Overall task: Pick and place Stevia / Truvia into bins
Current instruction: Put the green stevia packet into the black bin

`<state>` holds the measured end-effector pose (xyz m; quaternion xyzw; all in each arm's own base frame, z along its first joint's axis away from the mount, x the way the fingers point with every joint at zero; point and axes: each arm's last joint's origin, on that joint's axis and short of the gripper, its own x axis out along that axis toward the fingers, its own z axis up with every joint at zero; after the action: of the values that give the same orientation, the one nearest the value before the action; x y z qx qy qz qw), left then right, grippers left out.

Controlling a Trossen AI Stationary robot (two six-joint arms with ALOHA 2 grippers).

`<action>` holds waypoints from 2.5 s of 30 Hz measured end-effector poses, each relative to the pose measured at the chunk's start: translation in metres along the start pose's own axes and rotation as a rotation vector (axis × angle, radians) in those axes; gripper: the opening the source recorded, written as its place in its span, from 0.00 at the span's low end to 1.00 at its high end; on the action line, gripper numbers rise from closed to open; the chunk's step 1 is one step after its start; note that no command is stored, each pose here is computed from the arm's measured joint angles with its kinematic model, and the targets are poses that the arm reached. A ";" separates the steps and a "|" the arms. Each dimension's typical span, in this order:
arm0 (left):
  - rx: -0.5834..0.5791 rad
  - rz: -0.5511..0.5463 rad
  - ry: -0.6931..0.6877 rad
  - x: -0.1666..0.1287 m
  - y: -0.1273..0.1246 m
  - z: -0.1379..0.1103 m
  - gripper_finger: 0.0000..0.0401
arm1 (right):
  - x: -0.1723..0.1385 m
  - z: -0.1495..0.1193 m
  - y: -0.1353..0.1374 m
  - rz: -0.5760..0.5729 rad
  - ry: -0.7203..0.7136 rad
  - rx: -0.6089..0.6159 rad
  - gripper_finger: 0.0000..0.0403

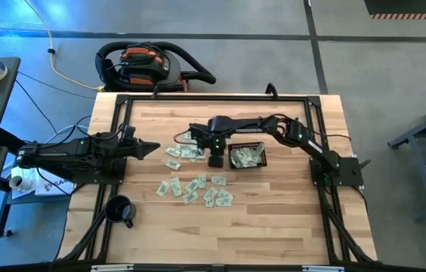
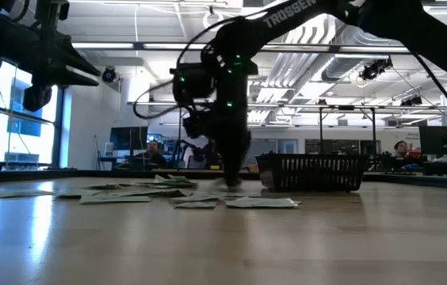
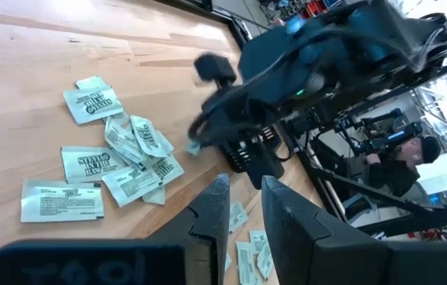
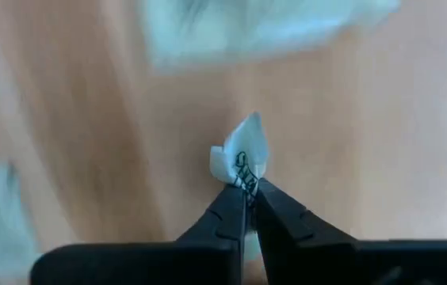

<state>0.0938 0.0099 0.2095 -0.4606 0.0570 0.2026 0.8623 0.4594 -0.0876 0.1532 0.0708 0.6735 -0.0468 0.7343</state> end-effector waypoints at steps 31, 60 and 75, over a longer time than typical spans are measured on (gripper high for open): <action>0.027 -0.019 0.010 0.000 -0.001 0.000 0.28 | -0.046 -0.130 0.008 -0.113 -0.011 0.764 0.36; -0.042 -0.016 -0.035 0.000 -0.002 0.002 0.28 | -0.025 0.060 -0.024 -0.096 -0.456 0.253 0.74; 0.110 -0.156 -0.097 -0.029 -0.021 0.022 0.28 | 0.006 0.066 -0.050 -0.124 -0.382 0.144 0.73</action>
<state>0.0738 0.0091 0.2463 -0.4053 -0.0096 0.1535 0.9011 0.5162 -0.1479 0.1511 0.0713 0.5201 -0.1524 0.8374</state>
